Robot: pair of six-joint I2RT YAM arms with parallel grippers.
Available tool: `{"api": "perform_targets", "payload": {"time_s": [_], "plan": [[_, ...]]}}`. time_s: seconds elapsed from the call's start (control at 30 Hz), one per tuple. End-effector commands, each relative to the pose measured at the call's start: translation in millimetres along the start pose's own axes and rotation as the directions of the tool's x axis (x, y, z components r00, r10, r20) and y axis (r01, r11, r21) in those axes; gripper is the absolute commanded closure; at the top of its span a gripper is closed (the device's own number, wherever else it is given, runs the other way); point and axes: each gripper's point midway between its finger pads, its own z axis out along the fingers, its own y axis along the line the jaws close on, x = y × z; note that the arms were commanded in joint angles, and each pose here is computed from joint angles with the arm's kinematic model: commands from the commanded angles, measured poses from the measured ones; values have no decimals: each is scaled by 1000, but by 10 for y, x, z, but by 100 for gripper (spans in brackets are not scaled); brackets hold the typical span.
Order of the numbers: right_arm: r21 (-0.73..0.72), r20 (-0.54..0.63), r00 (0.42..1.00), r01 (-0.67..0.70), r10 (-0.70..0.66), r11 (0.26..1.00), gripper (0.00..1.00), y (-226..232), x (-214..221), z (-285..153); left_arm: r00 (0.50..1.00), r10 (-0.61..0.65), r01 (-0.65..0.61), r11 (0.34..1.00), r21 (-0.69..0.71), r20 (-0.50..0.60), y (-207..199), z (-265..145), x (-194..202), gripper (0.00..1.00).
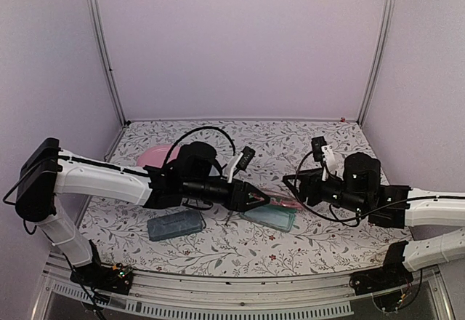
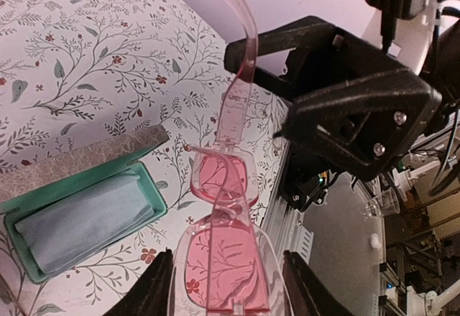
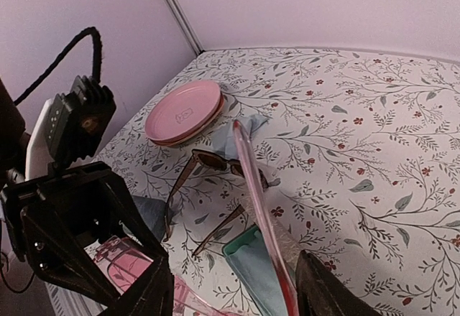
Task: Organize the sunglasses
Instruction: Pass from the right arm to the left
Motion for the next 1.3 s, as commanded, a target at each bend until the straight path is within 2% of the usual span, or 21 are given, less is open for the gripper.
{"api": "perform_targets", "payload": {"time_s": [0.0,0.43,0.63,0.83,0.97,1.07,1.27], "plan": [[-195,-16,999,39,-43,980,36,344,64,-53,998,44,-43,999,-16,45,6,-57,-164,89],[-365,-145,981,68,-129,928,25,582,456,12,998,53,-53,999,-6,43,39,-82,-147,90],[-370,-173,976,63,-135,927,25,577,538,28,997,57,-58,998,7,51,48,-101,-144,91],[-328,-146,979,87,-141,941,24,529,409,-11,998,52,-53,998,24,44,57,-124,-128,91],[-289,-140,975,127,-173,949,21,491,309,-60,1000,-6,6,999,40,21,93,-158,-64,95],[-264,-178,958,172,-223,949,20,443,321,-83,998,-60,60,995,74,-3,84,-193,2,99],[-259,-255,927,209,-275,943,15,390,461,-95,994,-106,108,991,84,-19,121,-291,57,100]]}}
